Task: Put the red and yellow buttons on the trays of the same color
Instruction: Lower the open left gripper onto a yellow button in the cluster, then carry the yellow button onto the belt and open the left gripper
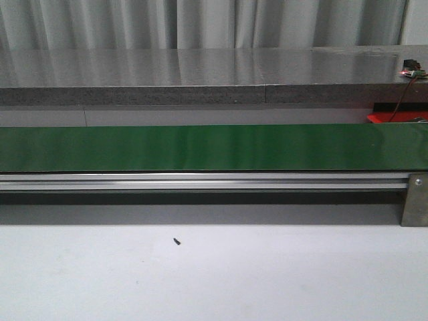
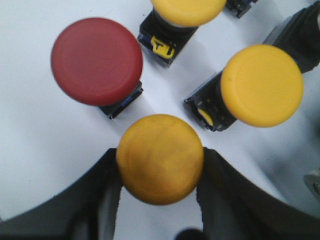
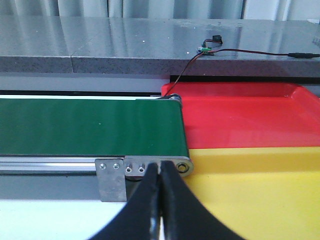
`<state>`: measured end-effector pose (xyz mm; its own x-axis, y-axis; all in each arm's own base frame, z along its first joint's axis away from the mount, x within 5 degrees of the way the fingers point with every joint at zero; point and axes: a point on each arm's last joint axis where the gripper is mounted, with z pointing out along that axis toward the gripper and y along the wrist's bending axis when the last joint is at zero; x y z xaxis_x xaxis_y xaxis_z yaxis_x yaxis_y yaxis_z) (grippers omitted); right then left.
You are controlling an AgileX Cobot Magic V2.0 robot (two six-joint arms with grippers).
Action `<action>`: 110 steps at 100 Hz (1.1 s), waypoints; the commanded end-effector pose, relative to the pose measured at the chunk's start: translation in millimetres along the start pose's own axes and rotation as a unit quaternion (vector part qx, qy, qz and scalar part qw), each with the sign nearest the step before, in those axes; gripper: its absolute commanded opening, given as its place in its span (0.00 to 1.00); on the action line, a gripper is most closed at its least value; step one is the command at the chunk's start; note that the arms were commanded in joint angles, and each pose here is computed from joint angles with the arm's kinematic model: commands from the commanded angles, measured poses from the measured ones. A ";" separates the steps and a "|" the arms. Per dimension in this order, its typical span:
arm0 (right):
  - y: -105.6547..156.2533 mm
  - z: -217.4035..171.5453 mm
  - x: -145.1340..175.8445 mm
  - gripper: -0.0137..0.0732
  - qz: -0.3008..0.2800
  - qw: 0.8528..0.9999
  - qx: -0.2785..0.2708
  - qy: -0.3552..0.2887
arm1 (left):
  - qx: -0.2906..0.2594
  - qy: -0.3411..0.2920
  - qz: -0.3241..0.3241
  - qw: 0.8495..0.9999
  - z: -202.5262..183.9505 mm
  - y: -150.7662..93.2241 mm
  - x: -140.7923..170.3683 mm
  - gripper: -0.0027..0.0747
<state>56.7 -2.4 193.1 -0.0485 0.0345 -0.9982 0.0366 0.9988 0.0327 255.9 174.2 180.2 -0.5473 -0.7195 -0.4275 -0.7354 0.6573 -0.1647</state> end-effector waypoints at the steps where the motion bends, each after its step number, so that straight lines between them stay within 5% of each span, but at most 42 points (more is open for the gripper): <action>1: 0.9 -3.1 -14.3 0.08 -0.001 0.998 -0.004 -0.058 | 0.014 -0.052 -0.007 0.999 -15.0 -4.1 -15.6 0.23; 53: 0.9 -3.1 -14.3 0.08 -0.001 0.998 -0.004 -0.058 | 0.039 -0.098 0.033 0.994 -94.4 -16.0 -16.9 0.23; 85: 0.9 -3.1 -14.3 0.08 -0.001 0.998 -0.004 -0.058 | 0.102 -0.126 0.108 0.981 -132.9 -75.7 -31.3 0.23; 110: 0.9 -3.1 -14.3 0.08 -0.001 0.998 -0.004 -0.058 | 0.132 -0.089 0.139 0.978 -109.7 -115.9 -31.0 0.24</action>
<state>56.7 -2.4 193.1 -0.0485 0.0345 -0.9982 0.0366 0.9988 0.0327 302.7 103.5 295.6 -0.6541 -0.4875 -0.5783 -0.4635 0.8625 -0.2029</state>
